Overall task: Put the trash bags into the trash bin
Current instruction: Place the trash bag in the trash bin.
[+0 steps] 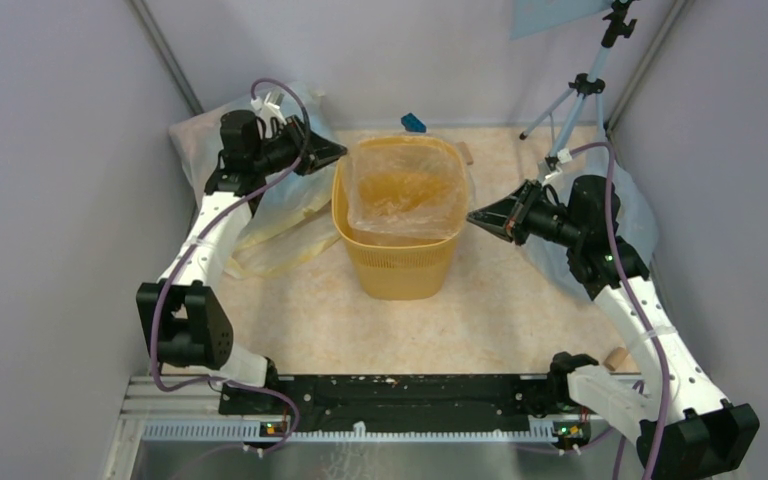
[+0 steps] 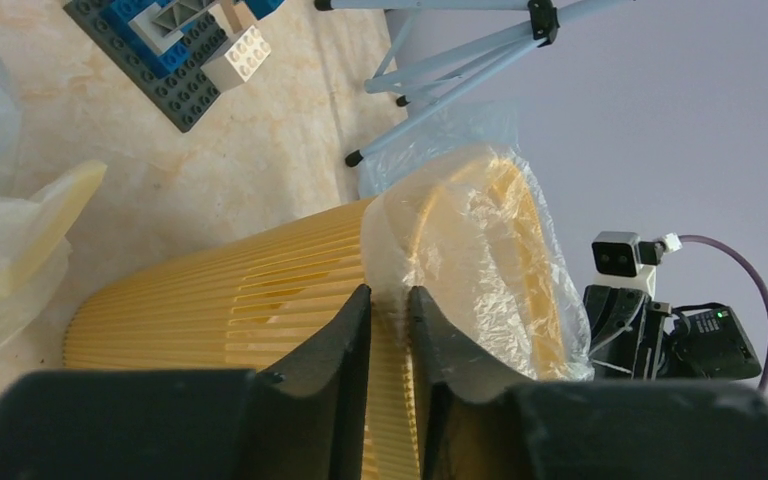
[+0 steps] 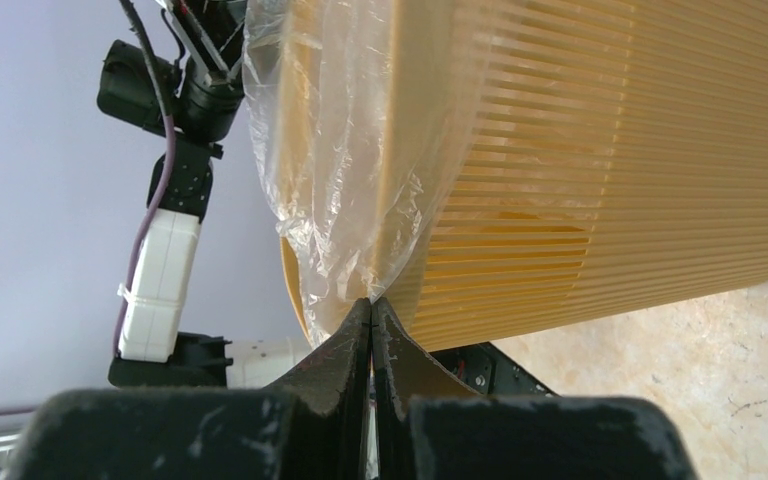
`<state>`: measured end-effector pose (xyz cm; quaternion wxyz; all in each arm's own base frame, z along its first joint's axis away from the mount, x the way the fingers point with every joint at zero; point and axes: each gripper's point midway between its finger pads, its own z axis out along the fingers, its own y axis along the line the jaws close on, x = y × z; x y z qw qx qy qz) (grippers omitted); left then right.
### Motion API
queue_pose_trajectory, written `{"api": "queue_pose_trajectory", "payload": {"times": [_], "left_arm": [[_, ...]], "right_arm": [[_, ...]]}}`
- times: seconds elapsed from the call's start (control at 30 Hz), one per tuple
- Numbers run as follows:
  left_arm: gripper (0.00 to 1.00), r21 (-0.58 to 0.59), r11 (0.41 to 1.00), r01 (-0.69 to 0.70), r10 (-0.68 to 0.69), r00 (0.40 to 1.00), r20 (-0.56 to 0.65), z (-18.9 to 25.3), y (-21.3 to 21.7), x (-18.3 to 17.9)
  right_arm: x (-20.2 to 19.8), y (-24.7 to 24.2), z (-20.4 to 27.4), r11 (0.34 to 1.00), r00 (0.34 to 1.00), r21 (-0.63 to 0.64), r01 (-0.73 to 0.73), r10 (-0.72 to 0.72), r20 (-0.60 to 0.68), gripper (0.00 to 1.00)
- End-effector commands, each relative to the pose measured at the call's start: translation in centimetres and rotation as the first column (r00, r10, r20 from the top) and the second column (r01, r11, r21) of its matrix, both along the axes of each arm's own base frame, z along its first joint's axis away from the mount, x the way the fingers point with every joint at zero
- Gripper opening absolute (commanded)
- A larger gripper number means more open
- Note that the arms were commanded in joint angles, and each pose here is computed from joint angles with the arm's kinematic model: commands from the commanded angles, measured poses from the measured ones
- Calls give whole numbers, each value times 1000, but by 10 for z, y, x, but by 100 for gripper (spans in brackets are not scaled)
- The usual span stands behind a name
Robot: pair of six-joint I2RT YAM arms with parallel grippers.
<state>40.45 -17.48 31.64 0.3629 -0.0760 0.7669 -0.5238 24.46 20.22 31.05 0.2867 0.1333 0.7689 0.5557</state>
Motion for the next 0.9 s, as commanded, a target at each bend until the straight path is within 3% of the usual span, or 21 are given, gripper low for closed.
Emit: {"api": "queue_pose_trajectory", "payload": {"times": [0.0,0.13,0.57,0.87], "left_arm": [[18,39,999,31,-34,996,77,16,-5,1],[1,57,998,23,-28,995,93,17,-4,1],[0,-66,997,45,-40,996,78,25,11,-17],[0,-154,986,67,-63,998,31,6,18,-32]], "right_arm": [[1,-1,-10,1000,1000,-13,3,-3,-21,0],[1,-1,-11,1000,1000,-13,3,-4,-26,0],[-1,-2,-29,1000,996,-22,12,-13,-92,0],[-2,0,-47,1000,989,-22,-6,2,-151,0]]}}
